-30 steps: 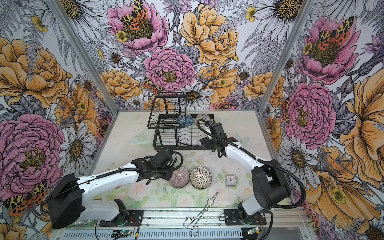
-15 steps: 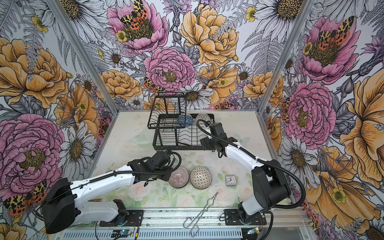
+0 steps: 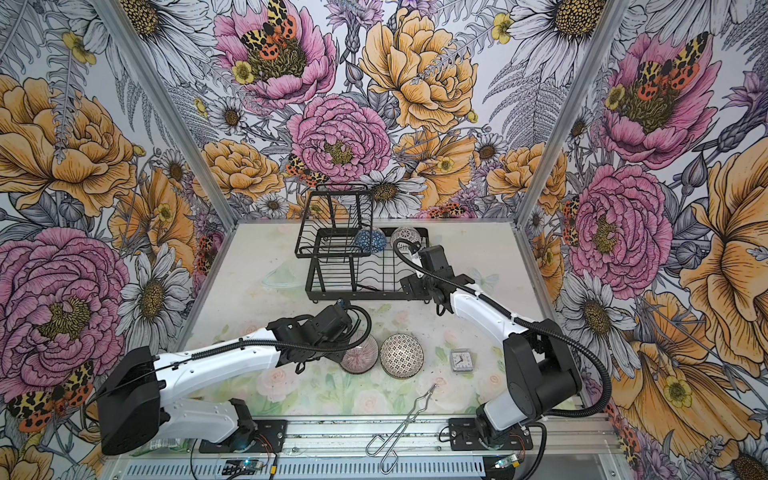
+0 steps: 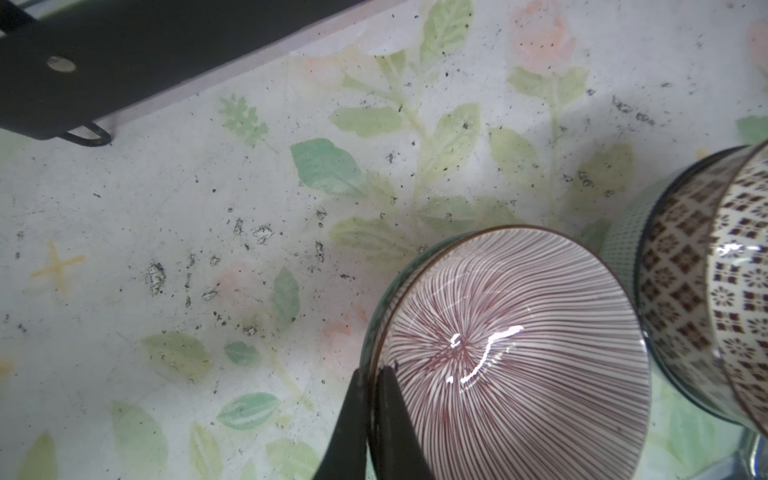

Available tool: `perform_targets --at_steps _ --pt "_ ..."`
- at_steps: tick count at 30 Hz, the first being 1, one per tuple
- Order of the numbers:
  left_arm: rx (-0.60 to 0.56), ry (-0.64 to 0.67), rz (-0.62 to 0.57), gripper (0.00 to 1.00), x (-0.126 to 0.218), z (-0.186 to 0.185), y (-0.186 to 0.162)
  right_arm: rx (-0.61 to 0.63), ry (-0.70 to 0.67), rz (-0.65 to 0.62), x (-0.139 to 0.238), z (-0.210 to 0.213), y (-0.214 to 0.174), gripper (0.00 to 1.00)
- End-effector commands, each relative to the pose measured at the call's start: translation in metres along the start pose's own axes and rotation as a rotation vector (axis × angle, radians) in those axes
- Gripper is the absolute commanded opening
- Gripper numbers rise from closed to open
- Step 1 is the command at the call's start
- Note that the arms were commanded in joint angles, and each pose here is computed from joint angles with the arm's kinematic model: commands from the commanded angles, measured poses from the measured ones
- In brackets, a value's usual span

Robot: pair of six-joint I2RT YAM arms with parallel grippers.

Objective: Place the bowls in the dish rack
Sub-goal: 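Grasp the maroon-striped bowl rim with the left gripper and lift it, then raise the striped bowl toward the rack with the left gripper while the right gripper approaches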

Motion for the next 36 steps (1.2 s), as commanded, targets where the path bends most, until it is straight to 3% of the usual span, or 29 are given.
perform_targets --at_steps 1,5,11,22,36 --pt "-0.014 0.029 -0.012 0.16 -0.002 0.000 0.004 -0.017 0.006 -0.014 0.002 -0.001 0.004 1.00" --pt "-0.011 0.023 -0.012 0.22 0.000 0.001 0.002 -0.016 0.008 -0.016 0.002 -0.001 0.005 0.99" --pt "0.005 0.012 -0.011 0.24 -0.001 0.004 -0.001 -0.016 0.012 -0.013 0.001 -0.001 0.004 1.00" --pt "0.009 -0.006 -0.003 0.15 -0.005 0.006 -0.003 -0.016 0.013 -0.020 0.003 -0.001 0.006 1.00" --pt "0.036 -0.044 -0.069 0.03 0.015 0.009 0.010 -0.018 0.016 -0.021 0.003 0.000 0.006 1.00"
Point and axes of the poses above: each gripper's point midway between its finger pads, its own x axis back along the fingers, its own z axis along the line the jaws close on, y = z × x, the point moved 6 cm from there along x, back along the fingers, and after that the axes turned 1 degree about x, right-handed, at the moved point
